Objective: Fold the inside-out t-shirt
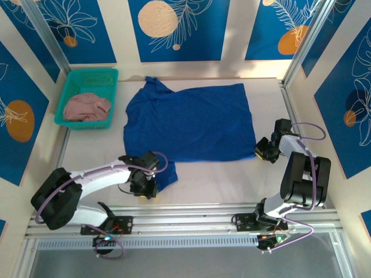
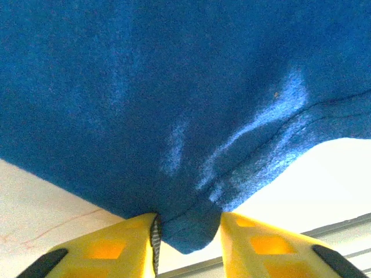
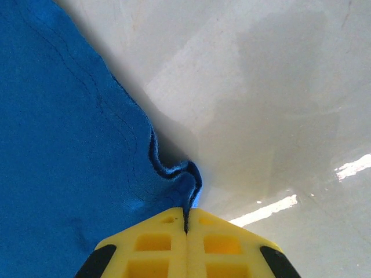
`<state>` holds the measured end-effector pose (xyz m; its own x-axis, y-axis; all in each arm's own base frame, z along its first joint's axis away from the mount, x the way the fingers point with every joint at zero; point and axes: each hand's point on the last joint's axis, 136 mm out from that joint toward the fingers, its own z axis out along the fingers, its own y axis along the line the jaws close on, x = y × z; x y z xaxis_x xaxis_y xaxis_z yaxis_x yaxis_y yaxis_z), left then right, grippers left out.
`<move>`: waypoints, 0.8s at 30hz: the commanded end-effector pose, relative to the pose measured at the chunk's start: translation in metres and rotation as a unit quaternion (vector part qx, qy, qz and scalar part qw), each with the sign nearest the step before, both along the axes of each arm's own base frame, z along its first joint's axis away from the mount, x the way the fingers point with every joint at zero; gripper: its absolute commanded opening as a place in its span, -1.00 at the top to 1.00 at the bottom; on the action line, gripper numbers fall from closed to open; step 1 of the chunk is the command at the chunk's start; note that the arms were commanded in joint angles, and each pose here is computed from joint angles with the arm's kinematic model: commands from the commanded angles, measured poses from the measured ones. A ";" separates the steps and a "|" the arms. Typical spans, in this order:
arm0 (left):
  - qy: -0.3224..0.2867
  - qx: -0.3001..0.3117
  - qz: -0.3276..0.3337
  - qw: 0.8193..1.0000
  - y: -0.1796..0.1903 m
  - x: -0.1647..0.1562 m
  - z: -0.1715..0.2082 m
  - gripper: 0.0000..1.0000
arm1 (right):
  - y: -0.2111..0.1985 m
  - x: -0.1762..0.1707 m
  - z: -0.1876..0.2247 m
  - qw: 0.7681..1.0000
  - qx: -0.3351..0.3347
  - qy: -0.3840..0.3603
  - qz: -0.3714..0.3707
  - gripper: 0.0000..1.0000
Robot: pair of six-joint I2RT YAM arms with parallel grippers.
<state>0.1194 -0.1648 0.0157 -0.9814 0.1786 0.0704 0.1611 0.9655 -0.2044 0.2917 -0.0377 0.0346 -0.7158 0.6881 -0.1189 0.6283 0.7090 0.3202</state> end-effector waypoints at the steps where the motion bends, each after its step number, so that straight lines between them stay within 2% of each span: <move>1: 0.016 0.028 -0.011 0.999 0.010 -0.011 -0.011 0.44 | 0.002 -0.001 0.003 1.000 0.006 -0.008 0.008 1.00; 8: 0.018 0.054 -0.014 0.998 0.017 -0.013 -0.020 0.68 | 0.003 -0.005 0.002 1.000 0.004 -0.006 0.007 1.00; 11: 0.011 0.058 -0.009 0.998 0.020 -0.012 -0.020 0.83 | 0.003 -0.007 0.002 1.000 0.003 -0.005 0.005 1.00; 13: -0.002 0.060 -0.004 0.998 0.021 -0.009 -0.016 1.00 | 0.003 -0.007 0.002 1.000 0.003 -0.005 0.005 1.00; 19: -0.071 0.041 0.020 0.996 0.020 0.014 0.020 1.00 | 0.002 -0.009 0.010 1.000 -0.002 -0.013 0.001 1.00; 24: -0.111 0.006 0.032 0.993 0.019 0.040 0.059 1.00 | 0.001 0.005 0.024 1.000 0.003 -0.027 0.005 1.00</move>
